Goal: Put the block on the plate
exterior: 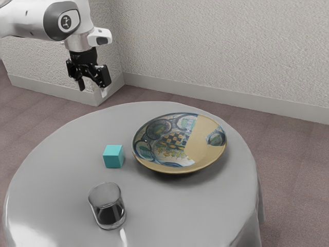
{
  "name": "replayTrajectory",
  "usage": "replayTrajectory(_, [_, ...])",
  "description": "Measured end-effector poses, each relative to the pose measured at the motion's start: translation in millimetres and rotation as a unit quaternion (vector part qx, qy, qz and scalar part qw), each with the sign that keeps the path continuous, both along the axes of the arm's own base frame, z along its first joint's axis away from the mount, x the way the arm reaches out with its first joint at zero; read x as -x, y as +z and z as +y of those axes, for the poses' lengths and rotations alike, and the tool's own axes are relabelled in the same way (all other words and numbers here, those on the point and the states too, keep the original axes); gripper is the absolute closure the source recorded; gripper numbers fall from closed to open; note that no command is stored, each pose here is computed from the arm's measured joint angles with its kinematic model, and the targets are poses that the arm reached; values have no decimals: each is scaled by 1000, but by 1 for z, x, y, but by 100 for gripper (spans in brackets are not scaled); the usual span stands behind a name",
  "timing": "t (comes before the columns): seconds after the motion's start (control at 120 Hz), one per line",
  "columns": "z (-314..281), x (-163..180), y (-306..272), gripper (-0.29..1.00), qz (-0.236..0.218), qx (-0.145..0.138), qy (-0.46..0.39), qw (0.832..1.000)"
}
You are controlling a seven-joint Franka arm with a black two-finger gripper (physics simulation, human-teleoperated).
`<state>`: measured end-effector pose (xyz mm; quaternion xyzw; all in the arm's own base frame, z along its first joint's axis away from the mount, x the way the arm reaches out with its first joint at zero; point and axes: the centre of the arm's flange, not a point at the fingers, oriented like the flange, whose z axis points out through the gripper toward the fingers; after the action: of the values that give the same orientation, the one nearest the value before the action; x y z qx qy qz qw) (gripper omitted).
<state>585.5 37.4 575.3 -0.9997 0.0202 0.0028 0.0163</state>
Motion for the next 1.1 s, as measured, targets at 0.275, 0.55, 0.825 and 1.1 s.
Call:
replayTrajectory(0.275, [0, 6, -22, 0, 27, 4, -4, 1000])
replayTrajectory(0.55, [0, 14, -70, 0, 63, 15, -39, 997])
replayTrajectory(0.825, [8, -6, -105, 0, 36, -9, -212, 976])
replayTrajectory(1.1, [28, -30, -180, 0, 54, -19, -339, 939])
